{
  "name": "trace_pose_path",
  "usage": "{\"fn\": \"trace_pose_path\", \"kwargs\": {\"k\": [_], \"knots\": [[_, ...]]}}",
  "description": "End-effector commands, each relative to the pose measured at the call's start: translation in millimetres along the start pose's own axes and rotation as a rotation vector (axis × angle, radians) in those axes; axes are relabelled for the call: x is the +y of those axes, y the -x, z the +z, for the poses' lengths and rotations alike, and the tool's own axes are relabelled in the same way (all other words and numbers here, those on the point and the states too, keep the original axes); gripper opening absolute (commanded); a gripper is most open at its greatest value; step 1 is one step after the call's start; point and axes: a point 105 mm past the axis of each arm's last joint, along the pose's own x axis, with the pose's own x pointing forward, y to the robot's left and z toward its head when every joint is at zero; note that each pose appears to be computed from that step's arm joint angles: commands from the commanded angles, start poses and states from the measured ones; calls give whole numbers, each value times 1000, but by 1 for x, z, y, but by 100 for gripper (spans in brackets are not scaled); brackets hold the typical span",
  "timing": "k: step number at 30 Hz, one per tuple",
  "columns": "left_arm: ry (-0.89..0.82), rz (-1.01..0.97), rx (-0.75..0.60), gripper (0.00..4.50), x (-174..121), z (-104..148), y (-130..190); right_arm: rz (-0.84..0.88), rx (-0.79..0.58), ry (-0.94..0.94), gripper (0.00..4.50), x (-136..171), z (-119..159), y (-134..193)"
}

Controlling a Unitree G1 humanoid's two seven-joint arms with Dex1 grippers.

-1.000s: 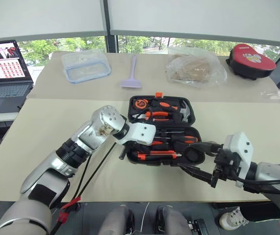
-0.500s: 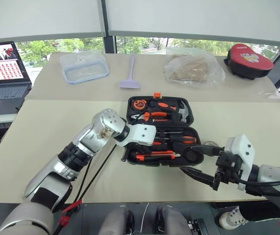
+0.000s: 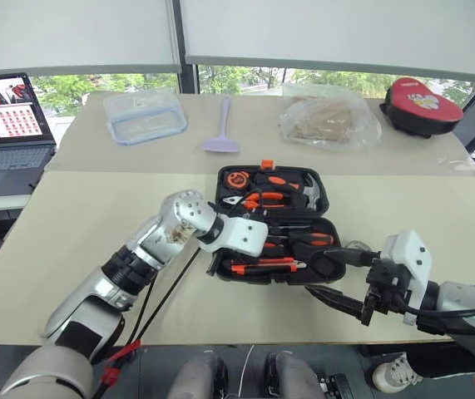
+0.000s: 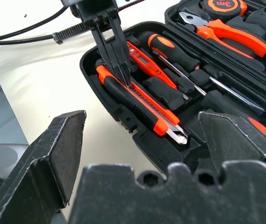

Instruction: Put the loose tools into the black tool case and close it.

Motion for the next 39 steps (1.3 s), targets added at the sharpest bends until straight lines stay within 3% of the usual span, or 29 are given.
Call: {"fn": "trace_pose_path", "kwargs": {"k": [1, 6, 11, 15, 21, 29, 39], "knots": [[79, -126, 34, 6, -27, -19, -25, 0, -12, 32, 450, 3, 8, 4], [103, -105, -2, 6, -24, -14, -20, -1, -12, 30, 450, 1, 7, 3], [193, -63, -211, 6, 0, 23, 10, -5, -21, 33, 450, -3, 9, 1], [179, -108, -277, 6, -3, 38, 26, -5, -27, 33, 450, -4, 9, -1], [141, -123, -223, 6, -11, 31, 20, -5, -30, 30, 450, -3, 9, -2], [138, -74, -214, 6, 0, 29, 13, -12, -24, 27, 450, -2, 9, 2], [70, -66, -79, 6, -11, -1, -14, -5, -16, 26, 450, 1, 7, 2]]}}
